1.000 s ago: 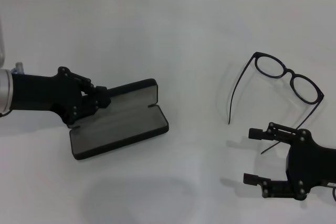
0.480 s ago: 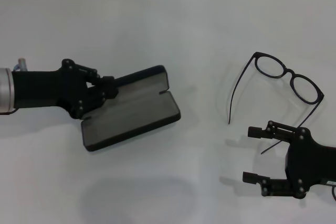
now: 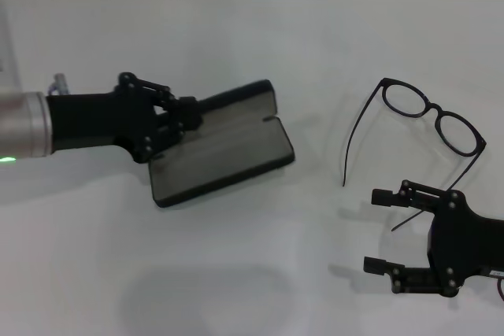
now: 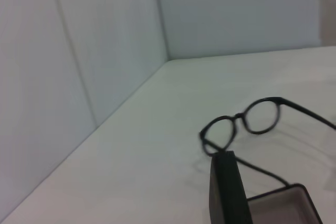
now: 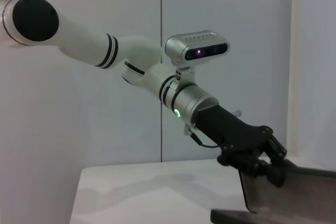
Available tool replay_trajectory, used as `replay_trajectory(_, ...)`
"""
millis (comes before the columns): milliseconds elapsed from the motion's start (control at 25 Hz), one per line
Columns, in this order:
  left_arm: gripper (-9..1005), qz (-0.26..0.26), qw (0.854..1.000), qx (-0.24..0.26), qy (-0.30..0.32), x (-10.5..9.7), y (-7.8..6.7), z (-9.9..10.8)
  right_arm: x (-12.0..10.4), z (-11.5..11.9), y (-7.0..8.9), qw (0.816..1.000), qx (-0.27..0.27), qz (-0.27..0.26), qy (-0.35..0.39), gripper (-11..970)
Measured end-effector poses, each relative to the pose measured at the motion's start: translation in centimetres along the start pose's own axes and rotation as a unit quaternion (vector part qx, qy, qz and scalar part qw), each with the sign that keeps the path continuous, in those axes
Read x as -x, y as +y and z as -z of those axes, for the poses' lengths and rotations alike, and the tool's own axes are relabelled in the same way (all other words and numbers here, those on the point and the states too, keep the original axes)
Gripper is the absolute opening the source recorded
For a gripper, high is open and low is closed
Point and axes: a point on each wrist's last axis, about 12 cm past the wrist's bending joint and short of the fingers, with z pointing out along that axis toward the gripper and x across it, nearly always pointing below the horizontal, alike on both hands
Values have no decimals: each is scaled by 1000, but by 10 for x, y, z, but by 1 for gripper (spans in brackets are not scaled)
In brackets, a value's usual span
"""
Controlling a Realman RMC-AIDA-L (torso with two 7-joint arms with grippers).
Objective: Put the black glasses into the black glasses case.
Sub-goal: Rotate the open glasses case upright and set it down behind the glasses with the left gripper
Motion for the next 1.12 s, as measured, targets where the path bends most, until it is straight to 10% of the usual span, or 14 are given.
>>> replay_trajectory(1120, 209, -64, 998, -6, 2, -4, -5, -33, 0, 0, 0, 1000, -4, -3, -3, 811)
